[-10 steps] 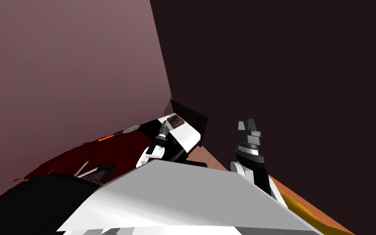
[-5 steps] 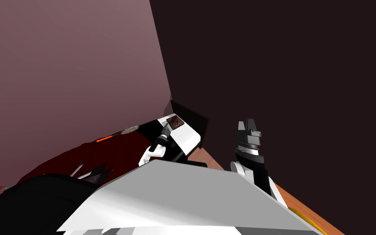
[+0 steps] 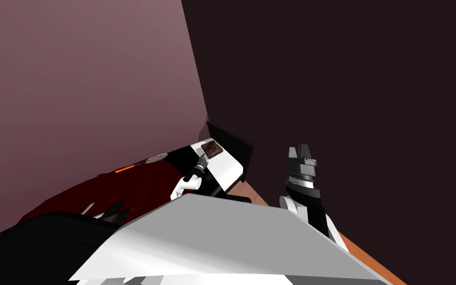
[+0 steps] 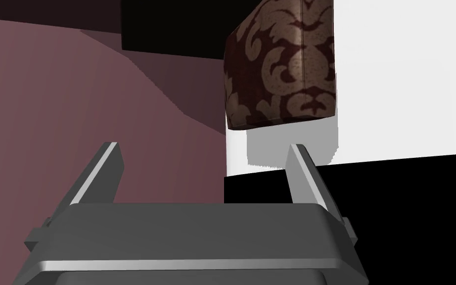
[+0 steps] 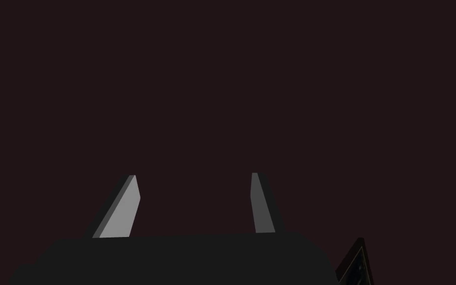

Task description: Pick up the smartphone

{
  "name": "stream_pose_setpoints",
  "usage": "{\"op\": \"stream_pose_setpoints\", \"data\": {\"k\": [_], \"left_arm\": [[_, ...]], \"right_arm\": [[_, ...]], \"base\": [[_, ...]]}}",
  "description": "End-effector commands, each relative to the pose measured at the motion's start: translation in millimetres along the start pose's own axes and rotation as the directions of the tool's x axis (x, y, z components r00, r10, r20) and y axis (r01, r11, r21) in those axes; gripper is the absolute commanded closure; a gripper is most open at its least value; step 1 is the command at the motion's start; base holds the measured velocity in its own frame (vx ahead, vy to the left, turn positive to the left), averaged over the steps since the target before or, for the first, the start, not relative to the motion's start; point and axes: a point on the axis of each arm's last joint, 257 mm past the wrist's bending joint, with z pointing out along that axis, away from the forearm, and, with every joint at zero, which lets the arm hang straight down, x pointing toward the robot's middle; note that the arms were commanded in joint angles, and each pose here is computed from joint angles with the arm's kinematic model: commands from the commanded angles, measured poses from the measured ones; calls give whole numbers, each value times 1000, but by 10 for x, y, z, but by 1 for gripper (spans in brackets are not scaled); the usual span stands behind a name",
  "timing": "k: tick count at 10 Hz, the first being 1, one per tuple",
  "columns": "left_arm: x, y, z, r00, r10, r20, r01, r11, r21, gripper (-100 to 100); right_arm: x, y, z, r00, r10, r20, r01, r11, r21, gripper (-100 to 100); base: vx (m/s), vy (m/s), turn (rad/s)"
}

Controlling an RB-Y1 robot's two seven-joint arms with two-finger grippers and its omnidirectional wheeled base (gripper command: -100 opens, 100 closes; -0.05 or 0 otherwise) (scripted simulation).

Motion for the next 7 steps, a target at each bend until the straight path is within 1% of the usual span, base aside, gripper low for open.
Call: {"op": "stream_pose_setpoints", "data": {"k": [1,2,3,4,5,6,7], "left_arm": [[-44,162,31,1000,-12,15,12,998,-56,-100],[-51,189,29,1000,-11,18,13,998,-67,-100],[-114,354,69,999,-31,36,35,992,-118,-100],[-128,410,62,999,-30,42,36,990,-139,-100],[-186,549,97,997,-49,59,59,982,-180,-100],[-203,617,82,997,-48,67,60,977,-206,-100],[-209,642,77,996,-47,70,61,975,-216,-100]], "right_arm": [[0,0,0,1000,0,0,0,1000,0,0],[0,0,0,1000,0,0,0,1000,0,0],[0,0,0,1000,0,0,0,1000,0,0],[0,0,0,1000,0,0,0,1000,0,0],[0,0,0,1000,0,0,0,1000,0,0],[0,0,0,1000,0,0,0,1000,0,0],[0,0,0,1000,0,0,0,1000,0,0]], "base": [[70,-31,15],[30,-10,1],[52,-12,32],[58,-19,20],[73,-35,27],[60,-24,19],[23,-5,0]]}}
